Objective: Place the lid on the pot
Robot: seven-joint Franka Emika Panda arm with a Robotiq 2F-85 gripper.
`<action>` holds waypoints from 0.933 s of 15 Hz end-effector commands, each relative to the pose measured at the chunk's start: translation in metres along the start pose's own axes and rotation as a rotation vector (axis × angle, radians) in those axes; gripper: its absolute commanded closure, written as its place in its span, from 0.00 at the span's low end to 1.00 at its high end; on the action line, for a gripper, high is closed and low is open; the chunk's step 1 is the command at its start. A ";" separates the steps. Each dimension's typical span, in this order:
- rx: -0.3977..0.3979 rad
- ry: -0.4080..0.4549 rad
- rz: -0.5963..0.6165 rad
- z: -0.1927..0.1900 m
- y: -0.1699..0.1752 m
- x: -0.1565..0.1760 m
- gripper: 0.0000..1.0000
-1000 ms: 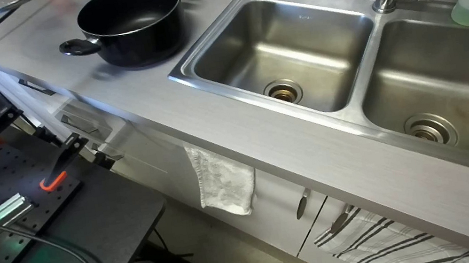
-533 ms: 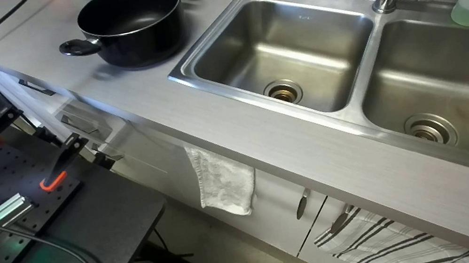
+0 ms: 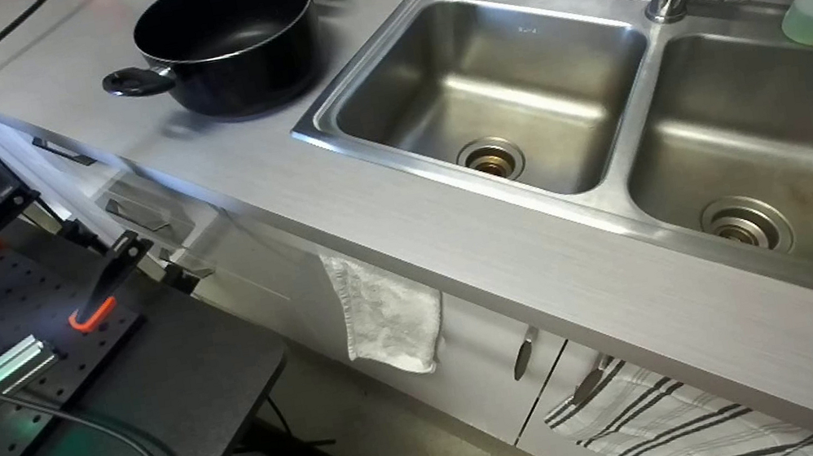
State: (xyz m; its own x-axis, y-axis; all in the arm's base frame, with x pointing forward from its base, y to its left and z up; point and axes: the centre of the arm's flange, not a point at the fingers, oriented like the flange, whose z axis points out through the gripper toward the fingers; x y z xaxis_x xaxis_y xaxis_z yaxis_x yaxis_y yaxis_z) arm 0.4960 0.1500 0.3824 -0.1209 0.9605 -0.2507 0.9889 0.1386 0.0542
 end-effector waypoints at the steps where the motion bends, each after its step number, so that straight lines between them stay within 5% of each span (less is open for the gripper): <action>1: 0.011 0.008 0.020 -0.009 -0.014 -0.038 0.75; 14: 0.083 0.000 0.072 0.035 -0.019 -0.133 0.75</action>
State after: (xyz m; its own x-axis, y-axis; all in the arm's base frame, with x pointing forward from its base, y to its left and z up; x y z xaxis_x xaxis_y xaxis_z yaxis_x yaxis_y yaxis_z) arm 0.4953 0.0216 0.3773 -0.0288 0.9671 -0.2529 0.9996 0.0291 -0.0026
